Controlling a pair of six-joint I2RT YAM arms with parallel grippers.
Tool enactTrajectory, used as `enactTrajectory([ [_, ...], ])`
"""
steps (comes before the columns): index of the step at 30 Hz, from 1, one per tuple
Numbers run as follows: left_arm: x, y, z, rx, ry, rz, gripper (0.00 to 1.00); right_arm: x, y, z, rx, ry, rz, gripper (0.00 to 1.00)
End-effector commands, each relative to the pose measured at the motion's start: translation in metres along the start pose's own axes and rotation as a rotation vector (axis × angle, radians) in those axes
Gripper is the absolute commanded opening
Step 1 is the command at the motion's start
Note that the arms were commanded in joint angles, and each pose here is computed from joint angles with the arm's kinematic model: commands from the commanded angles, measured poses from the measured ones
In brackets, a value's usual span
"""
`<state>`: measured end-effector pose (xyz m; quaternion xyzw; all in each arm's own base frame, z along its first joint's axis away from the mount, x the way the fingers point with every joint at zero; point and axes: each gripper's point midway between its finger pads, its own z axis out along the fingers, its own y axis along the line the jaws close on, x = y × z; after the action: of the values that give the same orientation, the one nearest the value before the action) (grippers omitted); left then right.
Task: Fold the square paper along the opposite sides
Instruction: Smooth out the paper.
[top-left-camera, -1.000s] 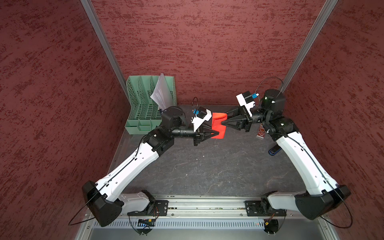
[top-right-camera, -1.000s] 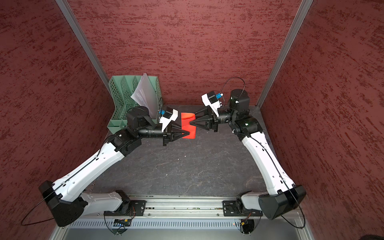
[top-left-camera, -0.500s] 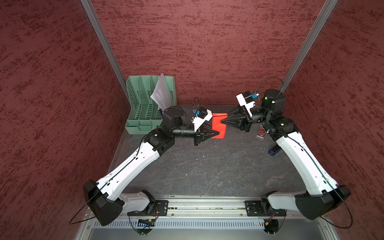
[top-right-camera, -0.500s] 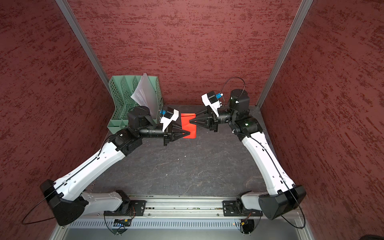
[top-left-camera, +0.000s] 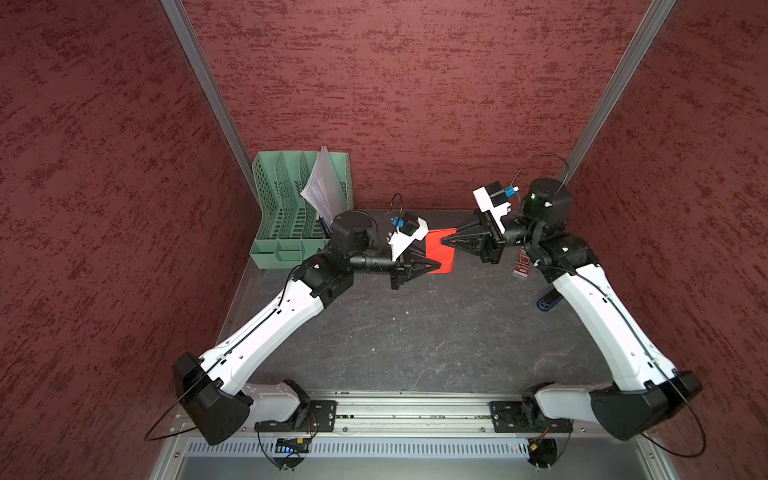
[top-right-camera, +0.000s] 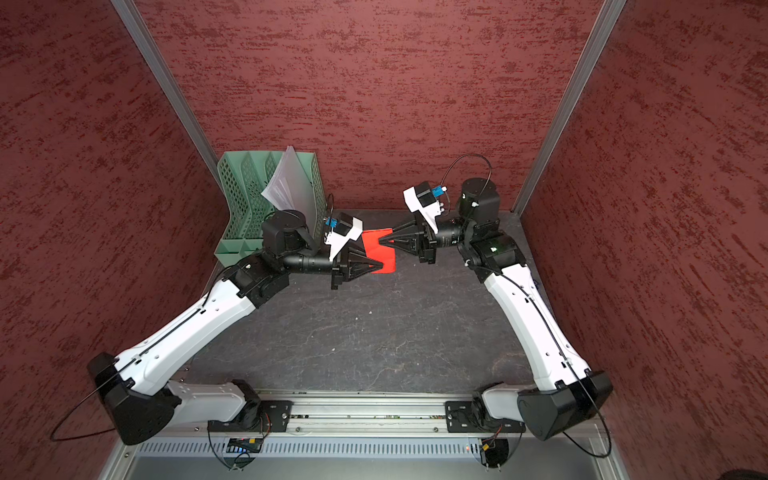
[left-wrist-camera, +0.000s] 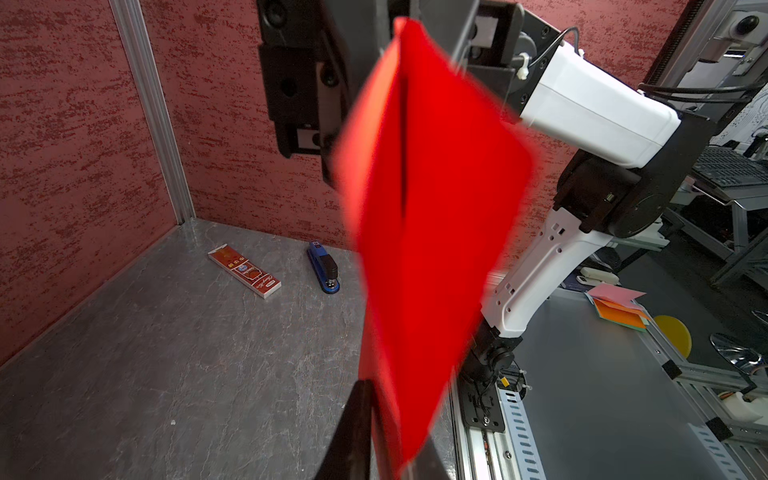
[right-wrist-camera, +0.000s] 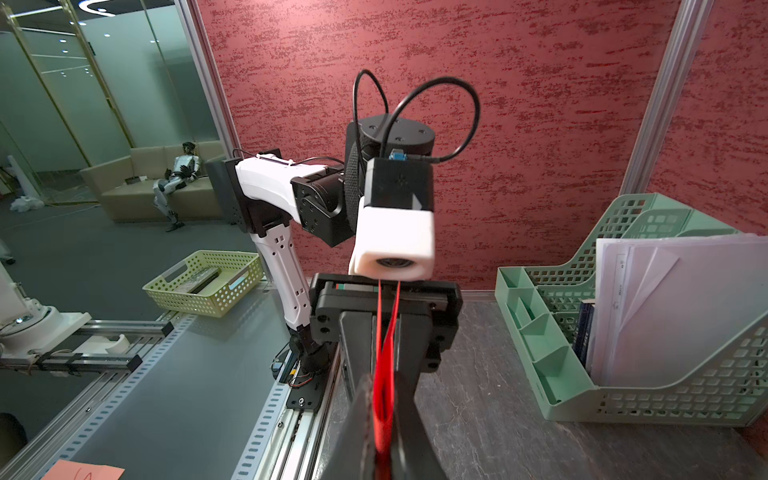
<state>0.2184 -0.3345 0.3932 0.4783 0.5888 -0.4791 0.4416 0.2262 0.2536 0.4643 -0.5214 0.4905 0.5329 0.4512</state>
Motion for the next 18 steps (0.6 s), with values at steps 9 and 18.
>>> enactTrajectory([
  [9, -0.0120, -0.0085, -0.0079, -0.012, -0.022, 0.046, 0.13, -0.0118, 0.0092, -0.0011, 0.009, -0.012, -0.057, 0.04],
  [18, -0.0118, -0.0089, -0.0079, -0.012, -0.022, 0.045, 0.13, -0.0123, 0.0096, -0.0015, 0.014, -0.013, -0.064, 0.00],
])
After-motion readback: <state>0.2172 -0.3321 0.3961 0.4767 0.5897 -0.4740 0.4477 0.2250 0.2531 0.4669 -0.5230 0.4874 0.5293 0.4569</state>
